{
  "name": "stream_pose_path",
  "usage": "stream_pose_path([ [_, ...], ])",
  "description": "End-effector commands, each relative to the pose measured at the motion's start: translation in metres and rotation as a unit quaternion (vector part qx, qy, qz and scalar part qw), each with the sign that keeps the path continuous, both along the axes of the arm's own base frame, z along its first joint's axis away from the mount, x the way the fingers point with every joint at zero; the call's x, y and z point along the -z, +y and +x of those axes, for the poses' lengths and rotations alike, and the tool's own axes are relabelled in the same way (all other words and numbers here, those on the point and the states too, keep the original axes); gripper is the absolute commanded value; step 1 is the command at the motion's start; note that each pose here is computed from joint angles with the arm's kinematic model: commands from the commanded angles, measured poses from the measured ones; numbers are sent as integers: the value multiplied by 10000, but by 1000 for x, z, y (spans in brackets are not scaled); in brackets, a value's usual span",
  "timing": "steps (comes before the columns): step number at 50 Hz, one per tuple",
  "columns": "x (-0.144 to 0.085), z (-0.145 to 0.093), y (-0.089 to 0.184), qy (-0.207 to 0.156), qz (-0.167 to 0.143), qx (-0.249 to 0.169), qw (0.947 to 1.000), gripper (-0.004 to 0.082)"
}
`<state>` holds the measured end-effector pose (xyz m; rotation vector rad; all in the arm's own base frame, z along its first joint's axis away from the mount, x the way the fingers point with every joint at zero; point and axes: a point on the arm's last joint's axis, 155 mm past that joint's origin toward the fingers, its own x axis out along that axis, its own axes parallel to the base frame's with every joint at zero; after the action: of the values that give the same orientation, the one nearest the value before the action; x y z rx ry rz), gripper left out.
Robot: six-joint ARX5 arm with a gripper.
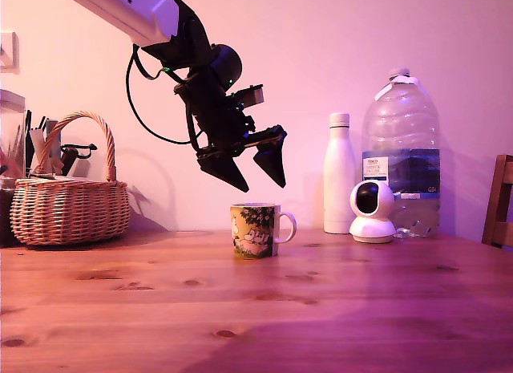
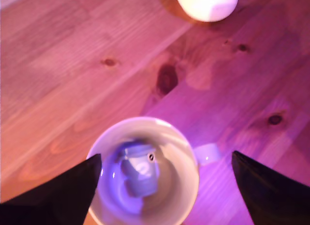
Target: Pick up the coffee capsules from the table one by one and drop them inside the nearest coffee cup
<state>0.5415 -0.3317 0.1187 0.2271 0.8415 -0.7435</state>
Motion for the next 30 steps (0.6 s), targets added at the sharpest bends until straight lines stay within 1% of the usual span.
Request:
stream_pose_path([
  [1, 21, -2, -7, 108, 63, 84, 9999, 774],
  [4, 20, -3, -9, 97, 51, 104, 9999, 736],
  [6, 19, -3, -10, 80, 46, 126, 9999, 674],
  [7, 18, -4, -11, 70, 47, 146, 9999, 629],
  [9, 17, -3, -12, 35, 49, 171, 9998, 509],
  [10, 16, -3, -12, 21, 44, 170, 9998, 429],
  [14, 13, -4, -14, 0, 13, 201, 9998, 57],
  [15, 11, -4, -14, -10, 3, 213, 9998, -15],
  [16, 9, -5, -15, -22, -8, 217, 9998, -31],
  [17, 8, -5, -15, -37, -12, 224, 9997, -2],
  [18, 7, -4, -15, -55, -11, 235, 9997, 0],
  [21, 3, -5, -15, -94, -20, 258, 9996, -19],
  [26, -8, -6, -14, -185, -10, 321, 9993, -21],
  [30, -21, -8, -12, -262, -34, 327, 9991, -21],
])
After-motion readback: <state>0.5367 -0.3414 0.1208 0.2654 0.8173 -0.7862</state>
